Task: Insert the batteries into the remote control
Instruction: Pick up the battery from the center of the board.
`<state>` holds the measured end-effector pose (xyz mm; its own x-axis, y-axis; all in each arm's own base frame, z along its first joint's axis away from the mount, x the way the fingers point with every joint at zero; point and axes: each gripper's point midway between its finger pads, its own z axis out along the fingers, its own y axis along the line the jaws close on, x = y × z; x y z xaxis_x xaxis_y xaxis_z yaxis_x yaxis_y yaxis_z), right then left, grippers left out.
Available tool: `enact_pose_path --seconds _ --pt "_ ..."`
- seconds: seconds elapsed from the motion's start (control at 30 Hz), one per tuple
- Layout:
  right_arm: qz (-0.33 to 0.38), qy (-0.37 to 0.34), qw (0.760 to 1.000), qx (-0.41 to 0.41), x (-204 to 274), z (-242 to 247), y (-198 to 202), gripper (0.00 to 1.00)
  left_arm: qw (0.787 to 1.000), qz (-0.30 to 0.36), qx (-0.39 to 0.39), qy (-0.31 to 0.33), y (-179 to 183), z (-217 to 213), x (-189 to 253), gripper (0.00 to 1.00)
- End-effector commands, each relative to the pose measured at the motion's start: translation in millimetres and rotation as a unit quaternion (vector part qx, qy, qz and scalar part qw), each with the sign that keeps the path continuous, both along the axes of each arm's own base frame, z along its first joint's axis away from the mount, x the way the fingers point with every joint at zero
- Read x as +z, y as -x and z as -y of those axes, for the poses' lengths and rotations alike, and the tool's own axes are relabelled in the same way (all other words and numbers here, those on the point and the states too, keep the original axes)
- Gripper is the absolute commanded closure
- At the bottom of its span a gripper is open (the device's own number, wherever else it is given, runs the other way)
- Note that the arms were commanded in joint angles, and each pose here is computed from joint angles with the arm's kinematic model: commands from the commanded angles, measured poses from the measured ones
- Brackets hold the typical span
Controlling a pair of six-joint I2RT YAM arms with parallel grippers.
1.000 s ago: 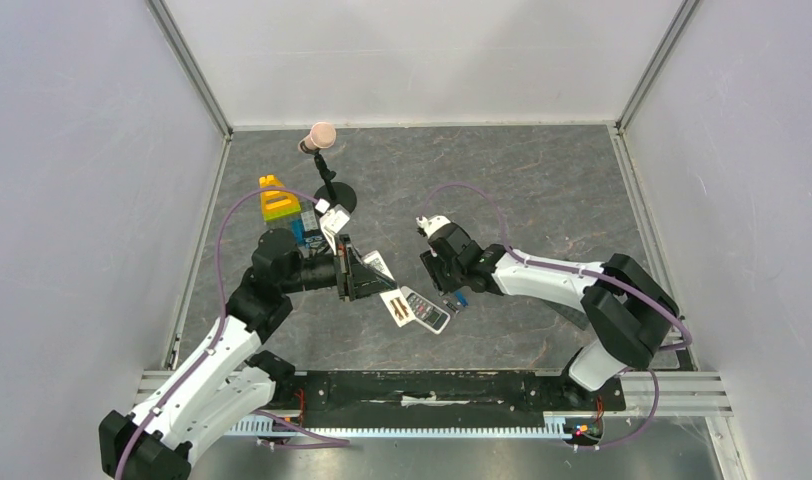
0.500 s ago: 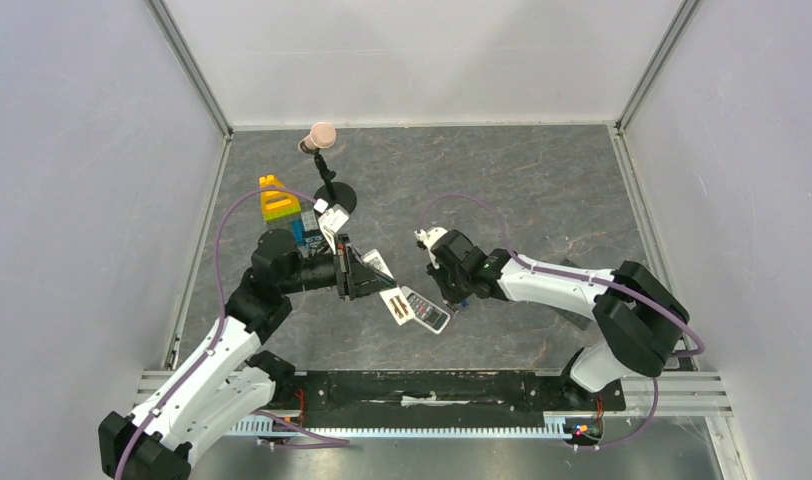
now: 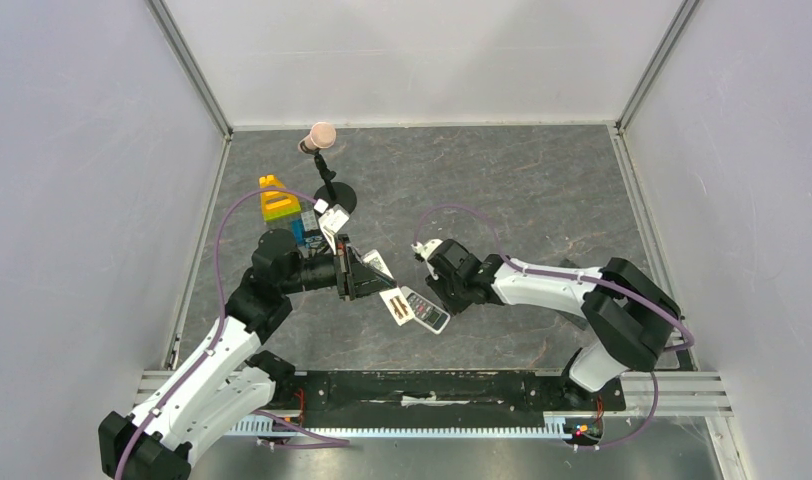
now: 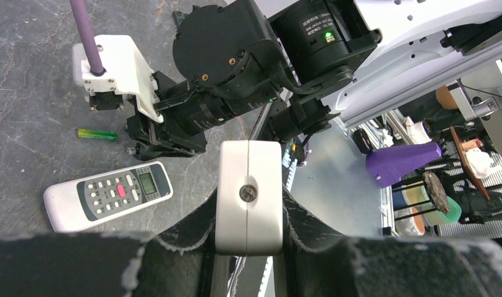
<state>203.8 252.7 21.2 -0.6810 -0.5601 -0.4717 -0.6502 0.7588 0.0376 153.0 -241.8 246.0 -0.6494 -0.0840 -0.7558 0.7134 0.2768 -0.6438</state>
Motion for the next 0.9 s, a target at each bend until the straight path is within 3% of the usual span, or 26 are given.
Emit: enact_pose_path --seconds 0.0,0.27,0.53,0.7,0.87 --pt "0.006 0.011 1.000 0.000 -8.7 -0.2 -1.2 0.77 0.999 0.041 0.004 0.007 -4.8 -0.2 16.4 0.98" --pt "0.017 0.013 1.000 -0.020 -8.4 0.3 -6.3 0.90 0.999 0.042 0.003 0.005 -4.8 0.0 16.7 0.98" --pt "0.089 -0.115 0.989 -0.016 71.9 -25.7 -17.5 0.94 0.999 0.050 -0.002 0.010 -2.7 -0.2 22.4 0.98" --pt "0.130 -0.253 0.958 0.039 148.7 -46.9 -1.6 0.94 0.998 0.054 -0.006 0.013 0.1 -0.5 25.3 0.98" --pt "0.167 -0.378 0.901 0.132 221.9 -57.4 32.9 0.95 0.997 0.066 -0.017 0.025 4.8 0.1 32.0 0.98"
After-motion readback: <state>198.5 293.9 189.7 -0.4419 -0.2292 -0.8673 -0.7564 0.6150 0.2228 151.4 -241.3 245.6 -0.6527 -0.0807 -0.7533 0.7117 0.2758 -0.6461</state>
